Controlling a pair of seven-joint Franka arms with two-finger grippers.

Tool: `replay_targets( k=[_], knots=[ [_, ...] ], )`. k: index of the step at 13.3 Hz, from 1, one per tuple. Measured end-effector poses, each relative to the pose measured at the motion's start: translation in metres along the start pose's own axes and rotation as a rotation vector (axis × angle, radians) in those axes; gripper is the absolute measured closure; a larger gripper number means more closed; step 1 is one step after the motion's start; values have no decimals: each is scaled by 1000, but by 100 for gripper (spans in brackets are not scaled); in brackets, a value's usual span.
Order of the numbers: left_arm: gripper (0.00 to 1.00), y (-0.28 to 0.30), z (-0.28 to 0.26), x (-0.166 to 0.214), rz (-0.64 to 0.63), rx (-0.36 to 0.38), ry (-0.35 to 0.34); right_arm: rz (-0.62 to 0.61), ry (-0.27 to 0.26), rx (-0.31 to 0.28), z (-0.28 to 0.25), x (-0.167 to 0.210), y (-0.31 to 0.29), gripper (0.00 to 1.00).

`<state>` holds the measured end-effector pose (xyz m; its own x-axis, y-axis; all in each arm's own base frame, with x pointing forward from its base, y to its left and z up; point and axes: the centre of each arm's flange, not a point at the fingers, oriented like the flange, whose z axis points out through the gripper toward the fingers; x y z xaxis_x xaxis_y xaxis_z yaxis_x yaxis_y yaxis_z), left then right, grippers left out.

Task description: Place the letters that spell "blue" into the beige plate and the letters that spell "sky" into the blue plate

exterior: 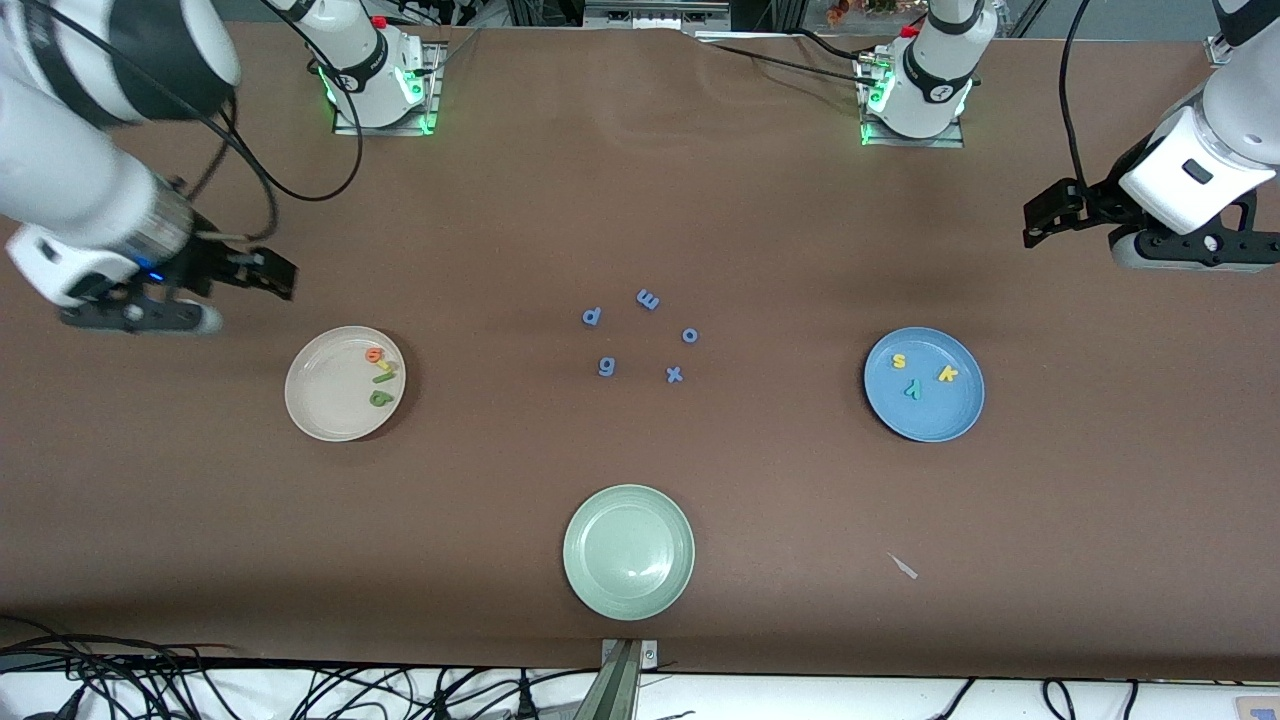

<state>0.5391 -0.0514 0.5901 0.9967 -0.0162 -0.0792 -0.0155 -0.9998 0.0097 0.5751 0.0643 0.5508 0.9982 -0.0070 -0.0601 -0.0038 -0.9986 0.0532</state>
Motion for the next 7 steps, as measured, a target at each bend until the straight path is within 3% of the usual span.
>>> replay_targets(
  k=[3,7],
  knots=[
    [0,1,0,0,2,0,0,-40,-23,16,-11,-6,42,0],
    [0,2,0,0,3,0,0,-52,-54,44,-34,-9,38,0]
  ],
)
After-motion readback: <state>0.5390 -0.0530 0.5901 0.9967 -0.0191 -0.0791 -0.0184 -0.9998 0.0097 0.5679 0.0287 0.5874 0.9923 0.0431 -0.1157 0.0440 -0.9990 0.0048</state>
